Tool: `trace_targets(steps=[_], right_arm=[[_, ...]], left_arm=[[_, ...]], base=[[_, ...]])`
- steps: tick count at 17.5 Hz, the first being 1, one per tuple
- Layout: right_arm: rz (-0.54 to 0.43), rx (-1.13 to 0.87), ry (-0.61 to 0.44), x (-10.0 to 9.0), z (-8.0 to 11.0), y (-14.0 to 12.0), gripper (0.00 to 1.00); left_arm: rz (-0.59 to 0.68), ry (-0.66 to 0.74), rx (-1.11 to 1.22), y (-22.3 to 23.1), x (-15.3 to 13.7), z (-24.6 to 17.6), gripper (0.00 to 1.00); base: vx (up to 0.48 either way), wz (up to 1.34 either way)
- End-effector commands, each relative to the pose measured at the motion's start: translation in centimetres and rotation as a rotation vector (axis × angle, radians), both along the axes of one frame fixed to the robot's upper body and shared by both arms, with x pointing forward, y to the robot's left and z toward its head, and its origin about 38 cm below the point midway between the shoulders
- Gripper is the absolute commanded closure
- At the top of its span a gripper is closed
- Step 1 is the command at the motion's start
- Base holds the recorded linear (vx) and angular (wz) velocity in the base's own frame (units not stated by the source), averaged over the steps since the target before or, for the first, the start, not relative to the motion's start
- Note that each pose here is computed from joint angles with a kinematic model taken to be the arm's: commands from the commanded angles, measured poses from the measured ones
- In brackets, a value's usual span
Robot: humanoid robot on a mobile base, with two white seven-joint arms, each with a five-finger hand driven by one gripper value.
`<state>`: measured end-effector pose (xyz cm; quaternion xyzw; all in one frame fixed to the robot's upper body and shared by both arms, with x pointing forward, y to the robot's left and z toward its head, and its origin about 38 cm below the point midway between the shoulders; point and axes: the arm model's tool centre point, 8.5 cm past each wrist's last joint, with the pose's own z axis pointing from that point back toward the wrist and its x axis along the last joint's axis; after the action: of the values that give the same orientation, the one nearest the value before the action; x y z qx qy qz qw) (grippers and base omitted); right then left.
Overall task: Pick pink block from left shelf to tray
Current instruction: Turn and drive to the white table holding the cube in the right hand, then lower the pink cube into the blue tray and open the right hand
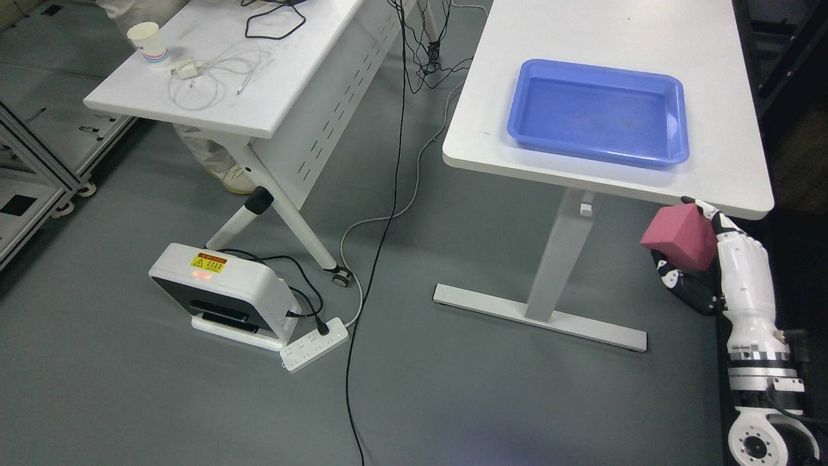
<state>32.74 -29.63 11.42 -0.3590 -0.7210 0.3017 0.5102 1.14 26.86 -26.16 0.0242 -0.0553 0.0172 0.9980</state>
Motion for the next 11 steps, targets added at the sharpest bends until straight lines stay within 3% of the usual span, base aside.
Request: trace_targets(steps=[1,11], right_arm=[[0.002,0.002,0.0,0.06,-0.01,0.1,0.96],[0.018,0.016,0.005,0.02,-0.29,0.99,0.96]], left_arm=[[-0.006,-0.049,0.018,1.14,2.59,0.18,0.0],[-0.006,-0.049,0.018,1.14,2.59,0.18,0.0]], base=[[0.355,-0.03],[0.3,-0.01]])
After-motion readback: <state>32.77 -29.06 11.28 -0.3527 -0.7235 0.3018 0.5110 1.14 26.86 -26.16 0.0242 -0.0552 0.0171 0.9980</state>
